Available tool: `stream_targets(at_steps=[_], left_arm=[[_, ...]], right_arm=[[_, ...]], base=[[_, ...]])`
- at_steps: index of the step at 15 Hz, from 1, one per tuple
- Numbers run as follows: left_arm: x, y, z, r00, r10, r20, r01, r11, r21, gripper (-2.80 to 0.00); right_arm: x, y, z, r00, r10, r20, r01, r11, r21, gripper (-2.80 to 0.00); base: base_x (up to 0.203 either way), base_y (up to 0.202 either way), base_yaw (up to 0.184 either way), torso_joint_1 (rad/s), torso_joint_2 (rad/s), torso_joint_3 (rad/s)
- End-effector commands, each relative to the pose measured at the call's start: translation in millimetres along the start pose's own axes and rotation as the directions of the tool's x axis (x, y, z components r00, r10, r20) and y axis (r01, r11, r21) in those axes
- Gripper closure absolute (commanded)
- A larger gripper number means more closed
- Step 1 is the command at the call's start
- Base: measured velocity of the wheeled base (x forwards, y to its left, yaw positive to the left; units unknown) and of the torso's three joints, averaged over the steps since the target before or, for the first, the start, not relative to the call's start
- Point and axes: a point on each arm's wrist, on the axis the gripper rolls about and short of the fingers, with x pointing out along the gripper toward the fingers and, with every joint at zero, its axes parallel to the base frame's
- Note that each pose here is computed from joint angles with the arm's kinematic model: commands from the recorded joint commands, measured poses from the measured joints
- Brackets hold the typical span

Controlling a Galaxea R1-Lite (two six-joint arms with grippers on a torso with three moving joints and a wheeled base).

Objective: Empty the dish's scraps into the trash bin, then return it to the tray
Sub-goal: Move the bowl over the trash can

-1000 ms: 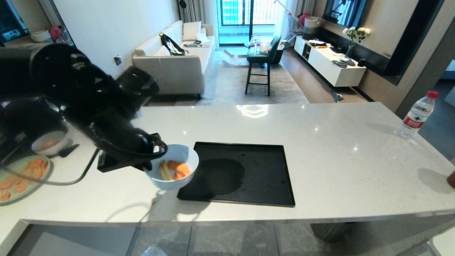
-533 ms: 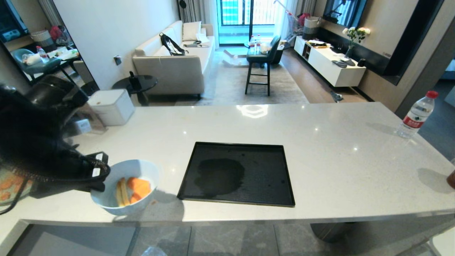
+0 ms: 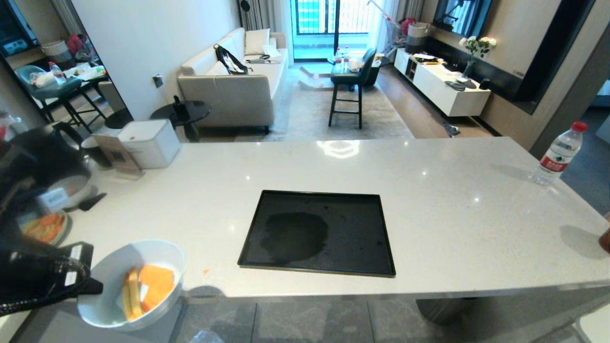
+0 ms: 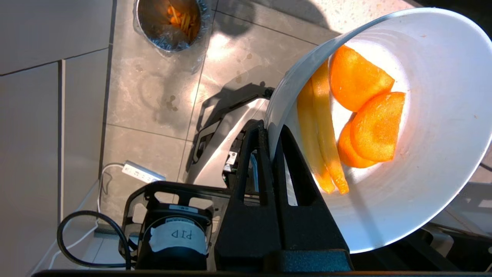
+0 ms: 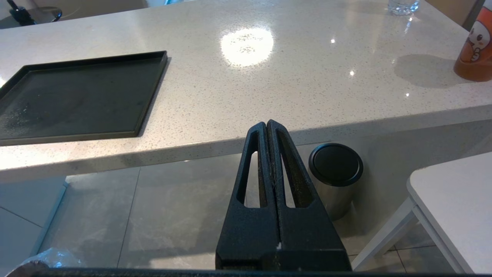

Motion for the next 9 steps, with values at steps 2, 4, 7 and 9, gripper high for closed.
stream_targets(at_steps=[2,4,7,9], left_arm=[[-7,11.5,-21,1.0,0.008,0.014,-0.007,1.0,-0.022,0.0],[-10,16.0,-32,1.0,0.008,0.026,-0.007,1.0,-0.027,0.0],[-12,23.1,-42,0.999,0.022,0.031,-0.021,0.999,-0.048,0.0],[-11,26.5,-48,0.999,0.029,0.028,-0.028,0.999,-0.038,0.0]], right_arm=[[0,0,0,1.0,0.0,0.001,0.0,1.0,0.001,0.0],[0,0,0,1.0,0.0,0.001,0.0,1.0,0.002,0.0],[0,0,0,1.0,0.0,0.001,0.0,1.0,0.002,0.0],[0,0,0,1.0,0.0,0.001,0.0,1.0,0.002,0.0]], base=[[0.0,0.0,0.0,0.0,0.0,0.0],[0.0,0.0,0.0,0.0,0.0,0.0],[0.0,0.0,0.0,0.0,0.0,0.0],[0.0,0.0,0.0,0.0,0.0,0.0]])
